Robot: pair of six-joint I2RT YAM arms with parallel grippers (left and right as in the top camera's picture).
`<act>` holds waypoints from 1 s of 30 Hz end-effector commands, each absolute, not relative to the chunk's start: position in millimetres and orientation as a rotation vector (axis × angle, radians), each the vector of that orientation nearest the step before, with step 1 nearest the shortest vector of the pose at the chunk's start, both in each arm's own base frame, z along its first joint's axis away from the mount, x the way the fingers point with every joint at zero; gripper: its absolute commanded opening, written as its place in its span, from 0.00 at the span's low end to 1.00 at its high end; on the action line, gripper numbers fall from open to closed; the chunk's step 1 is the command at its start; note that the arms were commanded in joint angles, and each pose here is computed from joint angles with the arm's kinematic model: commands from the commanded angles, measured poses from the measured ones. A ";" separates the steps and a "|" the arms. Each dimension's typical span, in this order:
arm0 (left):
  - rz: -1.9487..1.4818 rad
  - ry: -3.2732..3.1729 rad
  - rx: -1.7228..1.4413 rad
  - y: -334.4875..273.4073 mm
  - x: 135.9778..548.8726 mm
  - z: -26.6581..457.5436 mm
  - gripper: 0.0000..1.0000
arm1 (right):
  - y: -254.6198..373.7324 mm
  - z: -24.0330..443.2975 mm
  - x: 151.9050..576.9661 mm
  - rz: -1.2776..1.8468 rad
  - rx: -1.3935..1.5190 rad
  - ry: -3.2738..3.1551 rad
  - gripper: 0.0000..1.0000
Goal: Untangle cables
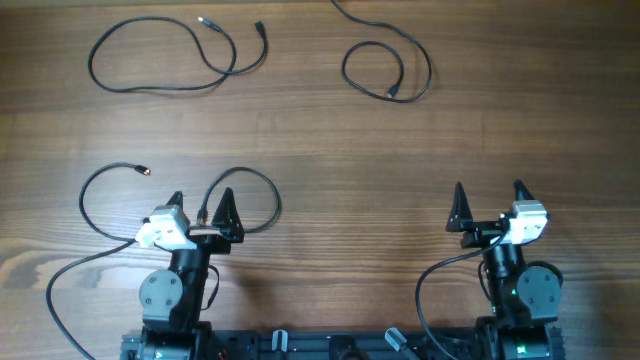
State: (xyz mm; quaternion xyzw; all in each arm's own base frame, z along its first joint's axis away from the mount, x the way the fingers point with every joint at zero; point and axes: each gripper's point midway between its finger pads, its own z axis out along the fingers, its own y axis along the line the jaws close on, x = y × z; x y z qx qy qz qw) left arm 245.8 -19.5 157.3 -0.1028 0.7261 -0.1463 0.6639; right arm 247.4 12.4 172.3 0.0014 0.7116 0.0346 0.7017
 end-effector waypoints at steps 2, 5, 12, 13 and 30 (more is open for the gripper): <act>-0.319 1.641 -0.211 -20.5 245.4 156.8 1.00 | 9.5 176.8 246.6 0.068 0.016 1.563 1.00; -0.318 1.641 -0.211 -20.5 245.4 156.8 1.00 | 9.5 176.8 246.6 0.068 0.016 1.563 0.99; -0.319 1.640 -0.211 -20.5 245.4 157.0 1.00 | 9.5 176.8 246.6 0.068 0.016 1.563 1.00; -0.319 1.640 -0.211 -20.5 245.4 157.0 1.00 | 9.5 176.8 246.6 0.068 0.016 1.563 1.00; -0.319 1.640 -0.211 -20.5 245.4 157.0 1.00 | 9.5 176.8 246.6 0.067 0.015 1.563 1.00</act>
